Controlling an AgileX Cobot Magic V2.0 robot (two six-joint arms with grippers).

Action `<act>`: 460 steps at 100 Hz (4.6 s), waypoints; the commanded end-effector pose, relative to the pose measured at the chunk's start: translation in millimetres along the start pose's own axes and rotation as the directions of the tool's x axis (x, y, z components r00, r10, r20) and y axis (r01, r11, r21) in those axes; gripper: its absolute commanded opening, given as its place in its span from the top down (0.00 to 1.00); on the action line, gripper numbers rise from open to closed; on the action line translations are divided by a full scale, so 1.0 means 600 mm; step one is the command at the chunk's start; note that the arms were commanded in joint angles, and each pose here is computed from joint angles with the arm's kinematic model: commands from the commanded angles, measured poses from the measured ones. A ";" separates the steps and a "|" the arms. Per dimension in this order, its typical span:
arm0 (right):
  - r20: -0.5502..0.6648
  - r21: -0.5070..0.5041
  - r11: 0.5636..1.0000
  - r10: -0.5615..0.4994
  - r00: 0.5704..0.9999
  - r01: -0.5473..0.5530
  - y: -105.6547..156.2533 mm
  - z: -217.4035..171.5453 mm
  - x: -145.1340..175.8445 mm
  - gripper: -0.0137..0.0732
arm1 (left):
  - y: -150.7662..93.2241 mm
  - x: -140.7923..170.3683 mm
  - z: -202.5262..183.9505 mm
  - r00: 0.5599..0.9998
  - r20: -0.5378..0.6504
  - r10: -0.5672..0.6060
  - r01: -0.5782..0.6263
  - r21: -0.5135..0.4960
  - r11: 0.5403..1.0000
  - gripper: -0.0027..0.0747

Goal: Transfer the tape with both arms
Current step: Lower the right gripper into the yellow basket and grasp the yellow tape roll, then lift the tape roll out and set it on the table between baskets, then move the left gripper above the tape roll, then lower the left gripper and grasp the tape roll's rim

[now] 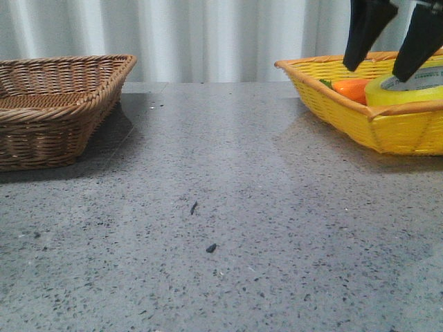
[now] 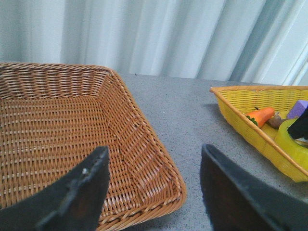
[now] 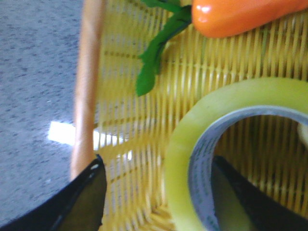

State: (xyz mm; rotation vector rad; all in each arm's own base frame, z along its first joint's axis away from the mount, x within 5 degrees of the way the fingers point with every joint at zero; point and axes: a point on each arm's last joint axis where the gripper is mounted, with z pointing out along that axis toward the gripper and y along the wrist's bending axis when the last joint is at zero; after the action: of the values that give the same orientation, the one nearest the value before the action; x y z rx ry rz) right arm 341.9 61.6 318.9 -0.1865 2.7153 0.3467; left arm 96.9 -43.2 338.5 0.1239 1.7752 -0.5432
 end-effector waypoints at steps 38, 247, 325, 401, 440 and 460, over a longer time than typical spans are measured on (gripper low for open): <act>0.022 0.070 0.997 0.017 1.000 -0.019 -0.016 0.025 -0.021 0.65 | -0.006 -0.026 -0.002 0.996 0.084 -0.012 0.011 0.012 1.000 0.47; 0.168 -0.144 0.922 -0.335 0.927 0.359 0.274 -0.018 -0.105 0.32 | -0.008 -0.005 -0.001 0.999 -0.042 -0.019 0.020 0.031 0.999 0.47; 0.733 -0.036 0.858 -0.326 0.597 0.513 0.159 -0.440 0.253 0.89 | -0.084 -0.098 0.193 0.964 -0.208 0.167 -0.122 0.213 0.969 0.47; 0.821 -0.032 0.887 -0.239 0.518 0.460 0.068 -0.389 0.414 0.89 | -0.124 -0.135 0.436 0.854 -0.465 0.233 -0.122 0.255 0.959 0.46; 0.821 -0.022 0.888 -0.246 0.516 0.458 0.067 -0.388 0.414 0.89 | -0.106 -0.091 0.480 0.797 -0.557 0.234 -0.139 0.209 0.968 0.32; 0.804 -0.032 0.889 -0.249 0.541 0.457 0.067 -0.385 0.416 0.89 | -0.096 -0.062 0.506 0.772 -0.593 0.227 -0.133 0.197 0.971 0.32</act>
State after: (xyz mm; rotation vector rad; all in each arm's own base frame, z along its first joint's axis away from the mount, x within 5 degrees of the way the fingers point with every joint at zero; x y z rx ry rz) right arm 20.0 18.1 423.4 -0.5442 1.7461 0.4849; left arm 357.3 -213.1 311.8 0.6777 2.4318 -0.4898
